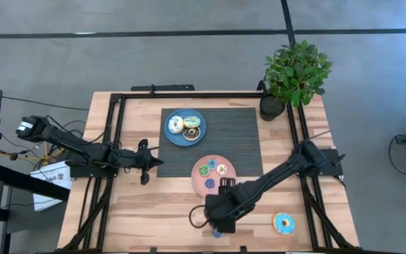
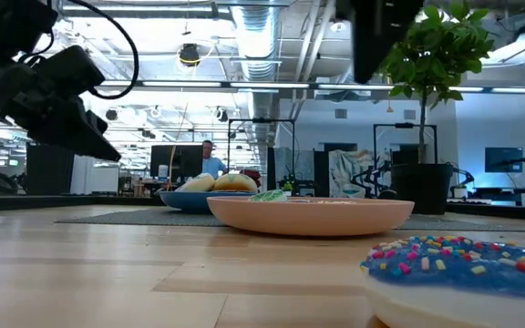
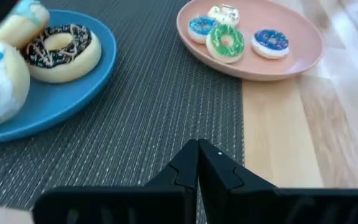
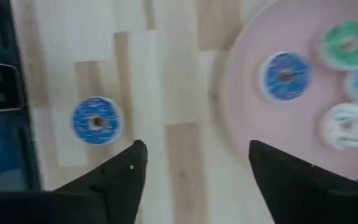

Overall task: Pick & Place donuts
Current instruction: Put the small violet donut on the pink plate

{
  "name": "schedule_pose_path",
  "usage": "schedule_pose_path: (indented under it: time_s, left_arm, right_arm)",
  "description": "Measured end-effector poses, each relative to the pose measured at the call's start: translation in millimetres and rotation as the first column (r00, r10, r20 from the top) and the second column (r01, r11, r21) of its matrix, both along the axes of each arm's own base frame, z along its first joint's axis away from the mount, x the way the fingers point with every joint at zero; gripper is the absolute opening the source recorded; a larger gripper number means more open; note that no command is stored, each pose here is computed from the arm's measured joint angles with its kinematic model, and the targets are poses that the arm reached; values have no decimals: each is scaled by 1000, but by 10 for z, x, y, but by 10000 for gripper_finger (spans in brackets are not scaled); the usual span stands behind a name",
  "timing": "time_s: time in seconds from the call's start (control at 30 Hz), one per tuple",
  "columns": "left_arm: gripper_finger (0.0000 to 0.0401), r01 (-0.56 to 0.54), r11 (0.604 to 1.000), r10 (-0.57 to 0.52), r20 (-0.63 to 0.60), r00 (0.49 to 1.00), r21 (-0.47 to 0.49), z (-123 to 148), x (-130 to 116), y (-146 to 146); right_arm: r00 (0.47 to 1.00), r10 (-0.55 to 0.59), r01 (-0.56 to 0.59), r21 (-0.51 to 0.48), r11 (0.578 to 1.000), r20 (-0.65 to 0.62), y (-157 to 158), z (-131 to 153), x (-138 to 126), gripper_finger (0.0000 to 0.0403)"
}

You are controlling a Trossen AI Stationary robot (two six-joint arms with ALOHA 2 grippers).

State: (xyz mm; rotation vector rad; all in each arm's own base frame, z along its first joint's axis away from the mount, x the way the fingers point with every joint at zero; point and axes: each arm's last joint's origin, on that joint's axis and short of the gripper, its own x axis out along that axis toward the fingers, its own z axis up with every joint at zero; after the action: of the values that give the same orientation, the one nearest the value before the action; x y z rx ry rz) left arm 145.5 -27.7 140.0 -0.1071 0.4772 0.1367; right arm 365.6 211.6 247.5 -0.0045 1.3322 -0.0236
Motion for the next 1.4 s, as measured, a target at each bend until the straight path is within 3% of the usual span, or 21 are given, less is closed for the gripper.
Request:
schedule_pose_path:
  time_s: [0.13,0.43,0.73,0.83,1.07,1.23,1.4]
  left_arm:
    - [0,34,998,-36,41,999,57,50,10,-2]
    - [0,65,981,-98,177,979,182,268,-64,173]
    - [0,30,995,-57,308,950,93,140,-303,340]
    - [0,-12,995,-21,323,946,102,152,-368,350]
    - [0,27,979,-122,481,868,200,308,-486,327]
    - [0,53,978,-143,459,877,203,289,-473,320]
    - [0,57,982,-133,442,887,181,269,-459,321]
  right_arm:
    - [998,-49,50,27,998,-36,100,-99,-15,294]
    - [992,-121,122,43,992,-24,152,-55,-66,296]
    - [993,-115,117,41,992,-31,166,-60,-80,296]
    - [992,-115,117,29,993,-47,155,-63,-96,296]
    - [992,-116,117,29,993,-49,154,-64,-97,296]
    - [993,-113,114,49,992,-26,177,-83,-61,296]
    - [998,-42,39,84,996,37,224,-71,0,296]
